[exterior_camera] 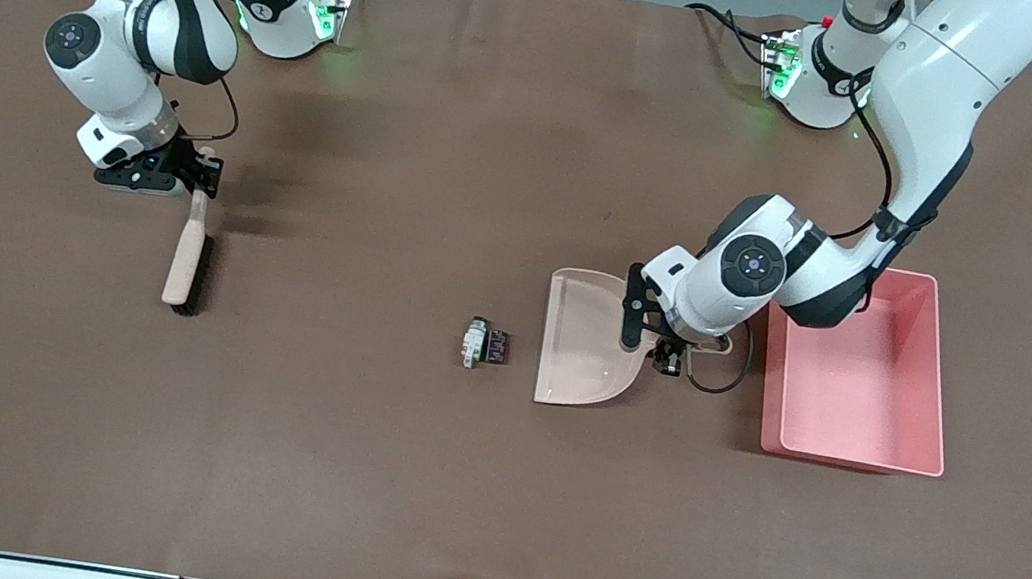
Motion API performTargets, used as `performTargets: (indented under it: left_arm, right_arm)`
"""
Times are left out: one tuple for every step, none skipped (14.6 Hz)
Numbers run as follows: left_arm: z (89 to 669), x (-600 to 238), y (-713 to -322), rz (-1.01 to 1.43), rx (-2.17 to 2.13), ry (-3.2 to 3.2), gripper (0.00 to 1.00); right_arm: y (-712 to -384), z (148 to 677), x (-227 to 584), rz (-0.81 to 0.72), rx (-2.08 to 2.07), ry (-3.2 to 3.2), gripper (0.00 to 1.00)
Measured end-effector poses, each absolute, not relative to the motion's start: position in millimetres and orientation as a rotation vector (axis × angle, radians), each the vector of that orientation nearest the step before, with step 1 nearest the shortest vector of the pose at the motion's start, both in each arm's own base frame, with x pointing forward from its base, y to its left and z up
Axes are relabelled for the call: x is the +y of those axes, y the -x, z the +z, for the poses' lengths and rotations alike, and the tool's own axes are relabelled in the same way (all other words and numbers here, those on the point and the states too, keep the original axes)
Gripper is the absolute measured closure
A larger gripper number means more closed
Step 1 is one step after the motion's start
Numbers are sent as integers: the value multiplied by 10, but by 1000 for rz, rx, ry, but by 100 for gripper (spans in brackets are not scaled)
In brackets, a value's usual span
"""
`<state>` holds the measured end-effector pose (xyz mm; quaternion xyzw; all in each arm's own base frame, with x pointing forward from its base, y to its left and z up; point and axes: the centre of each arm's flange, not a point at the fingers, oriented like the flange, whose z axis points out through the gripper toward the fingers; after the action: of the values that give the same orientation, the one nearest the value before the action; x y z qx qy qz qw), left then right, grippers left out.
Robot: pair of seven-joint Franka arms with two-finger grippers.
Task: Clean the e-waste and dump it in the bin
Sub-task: 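Grasp the dustpan handle with the left gripper while the right gripper grasps the brush, then lift the brush with the right gripper and move it toward the e-waste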
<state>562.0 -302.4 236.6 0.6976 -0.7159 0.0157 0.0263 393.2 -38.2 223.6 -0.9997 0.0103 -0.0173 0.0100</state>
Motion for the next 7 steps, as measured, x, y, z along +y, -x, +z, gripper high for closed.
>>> performTargets:
  left_arm:
    - [2395,-3047,-5630,40,-2209,-2161,67]
    - [2408,-3063,-5632,38,-2208,-2170,67]
    - [2407,-3071,-5627,32,-2213,-2185,67]
    - [2403,-3073,-5626,28,-2220,-2208,67]
    - [2400,-3080,-5623,25,-2230,-2231,67]
    - [2400,-3103,-5611,24,-2241,-2247,67]
    - [2398,-3129,-5595,20,-2248,-2258,67]
  right_arm:
    - [-3931,2235,-380,-46,75,3118,73]
    - [-3929,2231,-370,-35,114,3116,73]
    - [-3929,2229,-344,-26,137,3114,73]
    - [-3935,2231,-303,-25,154,3112,73]
    - [-3950,2240,-254,-29,175,3105,73]
    - [-3976,2256,-193,-35,192,3096,73]
    - [-4008,2278,-97,-44,194,3085,73]
